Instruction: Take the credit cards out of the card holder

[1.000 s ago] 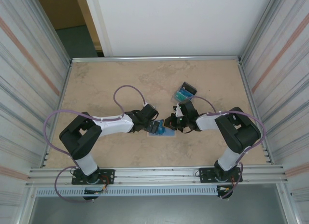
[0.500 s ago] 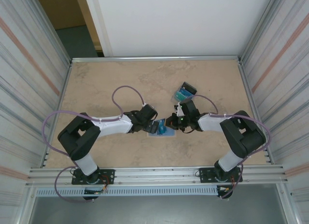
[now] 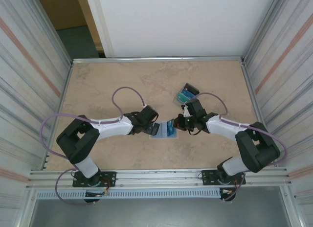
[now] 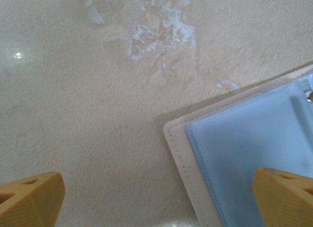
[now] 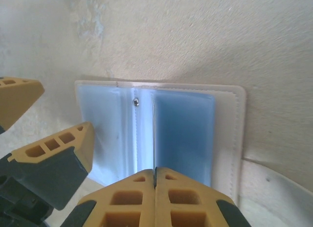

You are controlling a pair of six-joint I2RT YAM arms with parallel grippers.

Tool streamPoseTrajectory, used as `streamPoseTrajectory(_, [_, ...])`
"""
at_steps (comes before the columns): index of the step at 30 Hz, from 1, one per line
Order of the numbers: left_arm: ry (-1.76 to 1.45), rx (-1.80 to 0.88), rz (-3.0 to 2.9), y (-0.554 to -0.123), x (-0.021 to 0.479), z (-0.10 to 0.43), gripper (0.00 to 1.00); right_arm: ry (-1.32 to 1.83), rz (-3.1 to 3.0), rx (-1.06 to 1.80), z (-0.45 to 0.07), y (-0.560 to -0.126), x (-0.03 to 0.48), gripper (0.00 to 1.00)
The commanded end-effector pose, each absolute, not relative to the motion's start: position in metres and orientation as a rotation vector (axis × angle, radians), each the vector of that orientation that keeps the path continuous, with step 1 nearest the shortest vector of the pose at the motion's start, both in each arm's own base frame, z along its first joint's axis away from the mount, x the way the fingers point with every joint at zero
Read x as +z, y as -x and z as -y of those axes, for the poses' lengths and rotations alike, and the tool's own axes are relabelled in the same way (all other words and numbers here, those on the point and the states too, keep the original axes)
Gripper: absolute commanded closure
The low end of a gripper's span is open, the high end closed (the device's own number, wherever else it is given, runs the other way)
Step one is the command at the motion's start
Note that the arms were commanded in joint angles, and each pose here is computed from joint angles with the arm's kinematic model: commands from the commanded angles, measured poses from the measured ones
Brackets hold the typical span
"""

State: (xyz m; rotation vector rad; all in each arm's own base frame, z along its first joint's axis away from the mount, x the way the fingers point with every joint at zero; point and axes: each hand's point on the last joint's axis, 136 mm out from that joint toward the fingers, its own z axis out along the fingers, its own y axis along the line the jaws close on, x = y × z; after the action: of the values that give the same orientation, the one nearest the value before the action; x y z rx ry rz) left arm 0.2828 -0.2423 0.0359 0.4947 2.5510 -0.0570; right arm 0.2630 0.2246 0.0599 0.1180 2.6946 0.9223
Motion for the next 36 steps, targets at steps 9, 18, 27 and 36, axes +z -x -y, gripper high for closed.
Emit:
streamPoseTrajectory(9, [-0.399, -0.064, -2.396, -0.311, 0.094, 0.24, 0.01, 0.049, -2.552, 0.644, -0.193, -0.281, 0.123, 1.0])
streamPoseTrajectory(18, [-0.246, -0.13, -2.234, -0.33, 0.146, 0.227, 0.01, 0.204, -2.41, 0.492, -0.179, -0.307, 0.176, 1.0])
streamPoseTrajectory(27, [-0.115, -0.232, -2.128, -0.332, 0.165, 0.202, 0.01, 0.383, -2.321, 0.423, -0.168, -0.333, 0.204, 1.0])
streamPoseTrajectory(36, [-0.048, -0.321, -2.077, -0.33, 0.168, 0.189, 0.01, 0.445, -2.31, 0.368, -0.148, -0.377, 0.206, 1.0])
